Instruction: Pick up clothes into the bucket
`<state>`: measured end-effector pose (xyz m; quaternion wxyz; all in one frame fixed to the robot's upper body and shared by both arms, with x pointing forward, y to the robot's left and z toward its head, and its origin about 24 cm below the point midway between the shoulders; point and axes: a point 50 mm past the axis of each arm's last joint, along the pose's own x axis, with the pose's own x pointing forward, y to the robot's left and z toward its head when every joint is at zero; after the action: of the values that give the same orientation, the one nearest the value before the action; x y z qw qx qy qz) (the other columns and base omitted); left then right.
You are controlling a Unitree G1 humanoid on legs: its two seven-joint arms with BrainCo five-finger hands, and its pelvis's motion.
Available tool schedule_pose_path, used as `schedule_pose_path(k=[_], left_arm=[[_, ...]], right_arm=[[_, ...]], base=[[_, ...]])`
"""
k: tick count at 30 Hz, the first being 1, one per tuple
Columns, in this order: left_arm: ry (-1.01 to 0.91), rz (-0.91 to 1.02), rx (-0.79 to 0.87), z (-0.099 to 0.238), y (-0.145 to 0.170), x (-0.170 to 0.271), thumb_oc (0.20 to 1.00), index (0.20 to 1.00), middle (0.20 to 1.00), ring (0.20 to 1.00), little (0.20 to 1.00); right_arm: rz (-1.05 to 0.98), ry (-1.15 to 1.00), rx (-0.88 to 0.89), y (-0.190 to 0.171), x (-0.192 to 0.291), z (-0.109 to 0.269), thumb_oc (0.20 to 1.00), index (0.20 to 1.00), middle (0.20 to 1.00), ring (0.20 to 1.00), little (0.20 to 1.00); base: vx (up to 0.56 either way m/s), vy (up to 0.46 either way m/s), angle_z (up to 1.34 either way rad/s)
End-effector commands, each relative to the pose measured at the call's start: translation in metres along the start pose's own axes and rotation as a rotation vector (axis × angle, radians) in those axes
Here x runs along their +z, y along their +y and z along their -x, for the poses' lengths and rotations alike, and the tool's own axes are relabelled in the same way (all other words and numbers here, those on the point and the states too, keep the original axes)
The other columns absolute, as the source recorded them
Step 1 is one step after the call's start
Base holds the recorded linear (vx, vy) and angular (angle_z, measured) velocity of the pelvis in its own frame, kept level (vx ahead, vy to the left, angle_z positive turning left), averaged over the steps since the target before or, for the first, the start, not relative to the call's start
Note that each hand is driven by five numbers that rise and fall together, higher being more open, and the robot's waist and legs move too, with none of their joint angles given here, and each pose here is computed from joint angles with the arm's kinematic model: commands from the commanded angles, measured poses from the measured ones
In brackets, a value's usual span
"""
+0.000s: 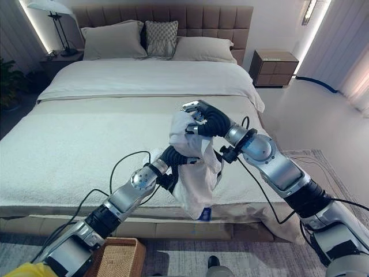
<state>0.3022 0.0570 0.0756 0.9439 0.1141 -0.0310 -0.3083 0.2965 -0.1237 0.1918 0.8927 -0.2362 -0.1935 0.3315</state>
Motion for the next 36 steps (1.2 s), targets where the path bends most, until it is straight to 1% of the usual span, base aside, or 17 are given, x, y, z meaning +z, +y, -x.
schedule_pose_path(k=[1, 2, 3, 4, 6, 7, 8, 12, 15, 16, 17, 20, 25, 26, 27, 30, 36], left_arm=[[0.012, 0.116, -0.014, -0.011, -0.01, -0.002, 0.2, 0.2, 0.2, 0.2, 0.2], [0.029, 0.176, -0.011, -0.009, -0.013, -0.008, 0.2, 0.2, 0.2, 0.2, 0.2], [0.048, 0.248, -0.003, -0.006, -0.018, -0.014, 0.2, 0.2, 0.2, 0.2, 0.2], [0.049, 0.248, -0.004, -0.006, -0.018, -0.014, 0.2, 0.2, 0.2, 0.2, 0.2], [0.064, 0.328, 0.01, -0.002, -0.022, -0.02, 0.2, 0.2, 0.2, 0.2, 0.2], [0.064, 0.329, 0.009, -0.002, -0.022, -0.02, 0.2, 0.2, 0.2, 0.2, 0.2], [0.081, 0.393, 0.015, 0.001, -0.027, -0.025, 0.2, 0.2, 0.2, 0.2, 0.2], [0.123, 0.507, 0.047, 0.012, -0.031, -0.04, 0.2, 0.2, 0.2, 0.2, 0.2], [0.139, 0.521, 0.082, 0.02, -0.027, -0.047, 0.2, 0.2, 0.2, 0.2, 0.2], [0.152, 0.528, 0.108, 0.028, -0.023, -0.053, 0.2, 0.2, 0.2, 0.2, 0.2], [0.161, 0.52, 0.145, 0.038, -0.016, -0.059, 0.2, 0.2, 0.2, 0.2, 0.2], [0.158, 0.496, 0.185, 0.048, -0.007, -0.061, 0.2, 0.2, 0.2, 0.2, 0.2], [0.121, 0.367, 0.322, 0.078, 0.027, -0.059, 0.2, 0.2, 0.2, 0.2, 0.2], [0.121, 0.367, 0.322, 0.078, 0.027, -0.059, 0.2, 0.2, 0.2, 0.2, 0.2], [0.11, 0.329, 0.37, 0.089, 0.037, -0.058, 0.2, 0.2, 0.2, 0.2, 0.2], [0.08, 0.275, 0.447, 0.109, 0.054, -0.052, 0.2, 0.2, 0.2, 0.2, 0.2], [0.045, 0.243, 0.66, 0.158, 0.087, -0.046, 0.2, 0.2, 0.2, 0.2, 0.2]], right_arm=[[-0.031, -0.23, -0.077, -0.01, 0.039, 0.0, 0.2, 0.2, 0.2, 0.2, 0.2], [-0.042, -0.225, -0.092, -0.01, 0.036, 0.002, 0.2, 0.2, 0.2, 0.2, 0.2], [-0.058, -0.217, -0.118, -0.009, 0.032, 0.005, 0.313, 0.313, 0.313, 0.313, 0.313], [-0.058, -0.216, -0.119, -0.009, 0.032, 0.005, 0.354, 0.354, 0.354, 0.354, 0.354], [-0.073, -0.207, -0.151, -0.008, 0.026, 0.009, 0.573, 0.573, 0.573, 0.573, 0.573], [-0.073, -0.207, -0.152, -0.007, 0.026, 0.009, 0.627, 0.627, 0.627, 0.627, 0.627], [-0.086, -0.191, -0.19, -0.007, 0.02, 0.013, 1.0, 1.0, 1.0, 1.0, 1.0], [-0.135, -0.14, -0.295, -0.008, 0.003, 0.027, 1.0, 1.0, 1.0, 1.0, 1.0], [-0.163, -0.11, -0.367, -0.008, -0.008, 0.037, 1.0, 1.0, 1.0, 1.0, 1.0], [-0.177, -0.069, -0.434, -0.006, -0.019, 0.047, 1.0, 1.0, 1.0, 1.0, 1.0], [-0.179, -0.014, -0.514, -0.005, -0.031, 0.06, 1.0, 1.0, 1.0, 1.0, 1.0], [-0.173, 0.061, -0.588, 0.0, -0.045, 0.074, 1.0, 1.0, 1.0, 1.0, 1.0], [-0.026, 0.316, -0.733, 0.011, -0.082, 0.115, 1.0, 1.0, 1.0, 1.0, 1.0], [-0.026, 0.316, -0.733, 0.011, -0.082, 0.115, 1.0, 1.0, 1.0, 1.0, 1.0], [0.011, 0.441, -0.731, 0.019, -0.101, 0.128, 1.0, 1.0, 1.0, 1.0, 1.0], [0.031, 0.664, -0.708, 0.036, -0.134, 0.156, 1.0, 1.0, 1.0, 1.0, 1.0], [-0.022, 1.068, -0.541, 0.086, -0.189, 0.207, 1.0, 1.0, 1.0, 1.0, 1.0]], base=[[0.0, 0.0, 0.0], [0.0, 0.0, 0.0], [0.0, 0.0, 0.0], [0.0, 0.0, 0.0], [0.0, 0.0, 0.0], [0.0, 0.0, 0.0], [0.0, 0.0, 0.0], [0.0, 0.001, 0.02], [-0.01, 0.001, 0.02], [-0.02, 0.006, 0.08], [-0.02, 0.006, 0.09], [-0.01, 0.008, 0.14], [-0.02, 0.012, 0.06], [-0.05, 0.009, 0.11], [-0.05, 0.006, 0.08], [-0.06, 0.005, 0.08], [-0.04, 0.002, 0.1]])
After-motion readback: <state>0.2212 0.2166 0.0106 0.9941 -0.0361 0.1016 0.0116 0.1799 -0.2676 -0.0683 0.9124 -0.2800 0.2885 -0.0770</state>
